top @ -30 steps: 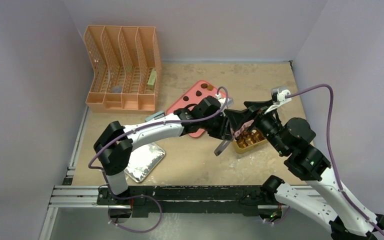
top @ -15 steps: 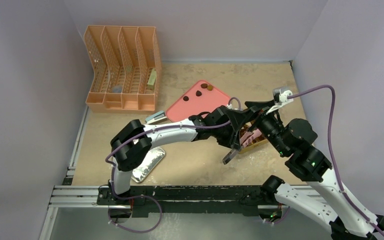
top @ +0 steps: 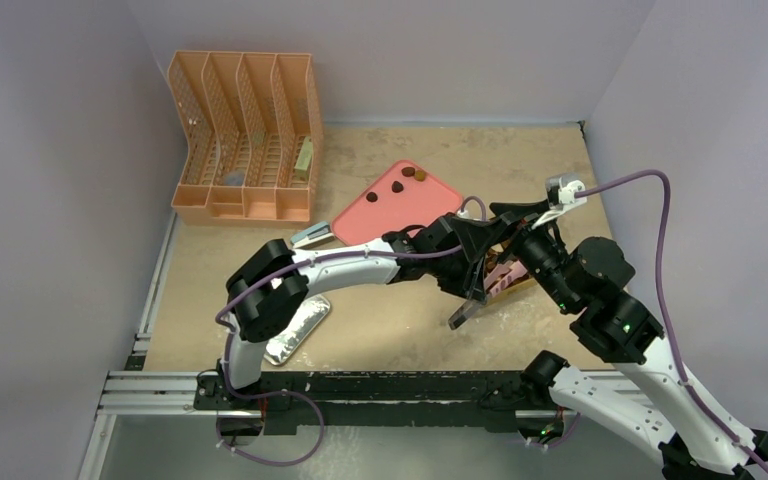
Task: Pack the chocolate
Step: Place the fake chocolate in the packing box.
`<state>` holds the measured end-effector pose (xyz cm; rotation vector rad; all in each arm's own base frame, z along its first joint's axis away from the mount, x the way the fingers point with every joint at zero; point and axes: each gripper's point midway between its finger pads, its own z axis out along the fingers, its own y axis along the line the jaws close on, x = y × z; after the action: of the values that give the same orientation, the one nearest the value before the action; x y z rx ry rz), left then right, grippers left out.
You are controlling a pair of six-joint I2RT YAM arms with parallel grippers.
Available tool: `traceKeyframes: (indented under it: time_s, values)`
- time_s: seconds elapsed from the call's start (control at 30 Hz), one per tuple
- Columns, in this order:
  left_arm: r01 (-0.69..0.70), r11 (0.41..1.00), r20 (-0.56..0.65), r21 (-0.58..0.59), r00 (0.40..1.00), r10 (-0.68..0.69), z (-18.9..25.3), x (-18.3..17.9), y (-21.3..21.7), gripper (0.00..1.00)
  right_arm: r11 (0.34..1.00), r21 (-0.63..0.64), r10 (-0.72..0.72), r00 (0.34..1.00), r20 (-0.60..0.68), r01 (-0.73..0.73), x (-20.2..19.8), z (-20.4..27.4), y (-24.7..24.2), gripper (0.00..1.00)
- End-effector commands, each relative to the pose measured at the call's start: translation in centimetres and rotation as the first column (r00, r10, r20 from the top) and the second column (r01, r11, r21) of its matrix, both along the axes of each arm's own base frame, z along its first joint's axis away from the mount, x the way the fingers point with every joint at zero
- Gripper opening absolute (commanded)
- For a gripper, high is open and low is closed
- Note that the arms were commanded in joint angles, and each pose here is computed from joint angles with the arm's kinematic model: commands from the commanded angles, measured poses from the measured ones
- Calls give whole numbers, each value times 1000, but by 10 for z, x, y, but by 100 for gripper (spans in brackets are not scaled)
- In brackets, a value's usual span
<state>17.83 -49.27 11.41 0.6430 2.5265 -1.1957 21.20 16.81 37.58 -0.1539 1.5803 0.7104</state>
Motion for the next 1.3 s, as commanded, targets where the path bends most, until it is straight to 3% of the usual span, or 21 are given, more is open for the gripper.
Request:
traceKeyframes:
  time_s: [0.0,0.4,0.7,0.97,1.27]
  values:
    - [12,997,60,-77,998,-7,30,9,-16,34,998,67,-21,998,55,17,-1,24,-5,97]
    - [-11,997,97,-75,995,19,43,14,-12,35,997,70,-17,998,57,13,-2,25,-5,97]
    - [-121,992,201,-36,971,126,67,33,14,30,997,79,-2,998,62,-3,-5,30,-4,97]
    - [-298,952,303,64,915,266,71,73,66,30,996,88,4,997,76,-10,-9,36,-6,97]
    - [-479,860,406,179,832,379,74,153,139,31,997,80,11,997,76,-17,-12,33,-8,97]
